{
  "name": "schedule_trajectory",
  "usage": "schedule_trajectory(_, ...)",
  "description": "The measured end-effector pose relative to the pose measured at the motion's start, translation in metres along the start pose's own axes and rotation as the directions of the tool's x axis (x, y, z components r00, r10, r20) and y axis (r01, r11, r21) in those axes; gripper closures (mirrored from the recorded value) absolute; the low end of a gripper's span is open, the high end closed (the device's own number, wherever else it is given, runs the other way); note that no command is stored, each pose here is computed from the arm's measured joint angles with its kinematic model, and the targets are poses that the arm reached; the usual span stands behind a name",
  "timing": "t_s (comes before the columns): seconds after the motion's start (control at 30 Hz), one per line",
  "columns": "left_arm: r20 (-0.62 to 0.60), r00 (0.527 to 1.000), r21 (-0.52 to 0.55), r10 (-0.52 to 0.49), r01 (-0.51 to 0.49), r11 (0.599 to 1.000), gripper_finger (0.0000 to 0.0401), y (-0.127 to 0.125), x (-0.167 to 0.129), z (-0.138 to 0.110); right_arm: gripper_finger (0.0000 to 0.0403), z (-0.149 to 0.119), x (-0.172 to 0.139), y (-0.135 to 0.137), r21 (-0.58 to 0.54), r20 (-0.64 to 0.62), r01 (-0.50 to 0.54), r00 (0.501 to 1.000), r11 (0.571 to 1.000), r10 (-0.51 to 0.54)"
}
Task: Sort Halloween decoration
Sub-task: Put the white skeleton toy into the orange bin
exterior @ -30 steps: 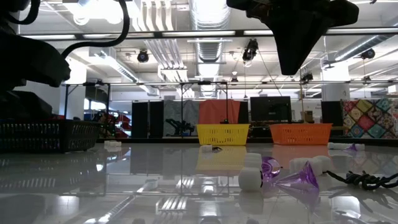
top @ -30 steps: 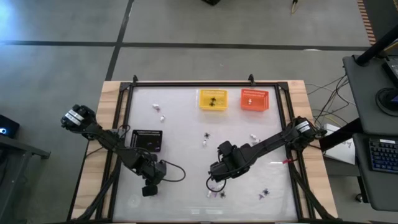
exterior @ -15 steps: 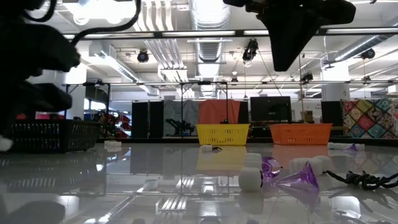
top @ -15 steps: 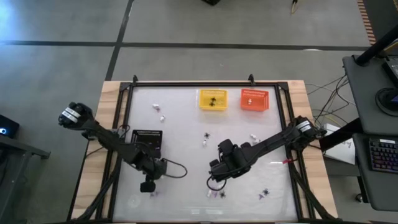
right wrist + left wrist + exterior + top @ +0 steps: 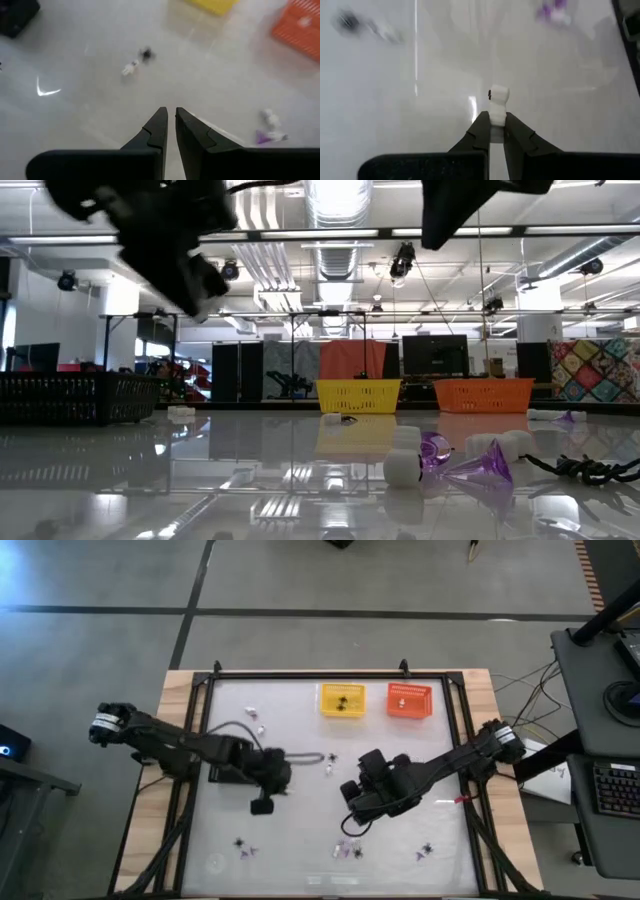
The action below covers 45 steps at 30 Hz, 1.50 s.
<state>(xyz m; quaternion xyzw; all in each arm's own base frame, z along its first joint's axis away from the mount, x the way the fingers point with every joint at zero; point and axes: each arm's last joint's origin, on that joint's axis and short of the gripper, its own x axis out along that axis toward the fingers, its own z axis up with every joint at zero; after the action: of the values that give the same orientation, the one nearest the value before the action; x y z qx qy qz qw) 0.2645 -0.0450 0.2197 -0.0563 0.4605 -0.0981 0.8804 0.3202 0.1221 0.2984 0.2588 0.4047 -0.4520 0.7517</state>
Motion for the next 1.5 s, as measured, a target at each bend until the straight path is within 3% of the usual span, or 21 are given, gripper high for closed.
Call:
schedule_trajectory(0.23,0.109,0.992,0.031,0.071,-0.075,0.997,0.0401,0.042,-0.030,0.034,0.0374,0.015,-0.011,-0.028,-0.124,0.008,0.102,0.995,0.987,-0.101)
schedule_trajectory(0.47,0.199,0.979,0.021,0.035,-0.040,0.999,0.0401,0.087,-0.056,0.045,0.0374,0.044,-0.008,-0.039,-0.097,0.104,0.121,0.988,0.988,-0.111)
schedule_trajectory(0.63,0.240,0.969,-0.026,0.051,-0.046,0.999,0.0401,0.118,-0.070,0.041,0.0374,0.081,-0.001,-0.037,-0.160,0.129,-0.014,0.991,0.987,0.035)
schedule_trajectory(0.83,0.300,0.953,-0.053,0.031,-0.016,0.998,0.0401,0.143,-0.085,0.042,0.0374,0.131,0.008,-0.039,-0.243,0.141,-0.240,0.950,0.940,0.279)
schedule_trajectory(1.13,0.364,0.930,-0.022,-0.047,0.059,0.998,0.0400,0.154,-0.098,0.051,0.0374,0.178,0.041,-0.058,-0.289,0.102,-0.308,0.931,0.906,0.349)
schedule_trajectory(1.2,0.380,0.921,0.001,-0.080,0.086,0.996,0.0399,0.154,-0.101,0.054,0.0374,0.187,0.046,-0.059,-0.304,0.093,-0.356,0.912,0.884,0.400)
schedule_trajectory(1.37,0.406,0.910,0.025,-0.080,0.076,0.997,0.0399,0.154,-0.109,0.061,0.0374,0.209,0.056,-0.059,-0.359,0.072,-0.524,0.809,0.772,0.583)
schedule_trajectory(1.5,0.432,0.898,0.037,-0.084,0.075,0.996,0.0398,0.157,-0.119,0.066,0.0374,0.222,0.063,-0.061,-0.360,0.082,-0.592,0.750,0.722,0.656)
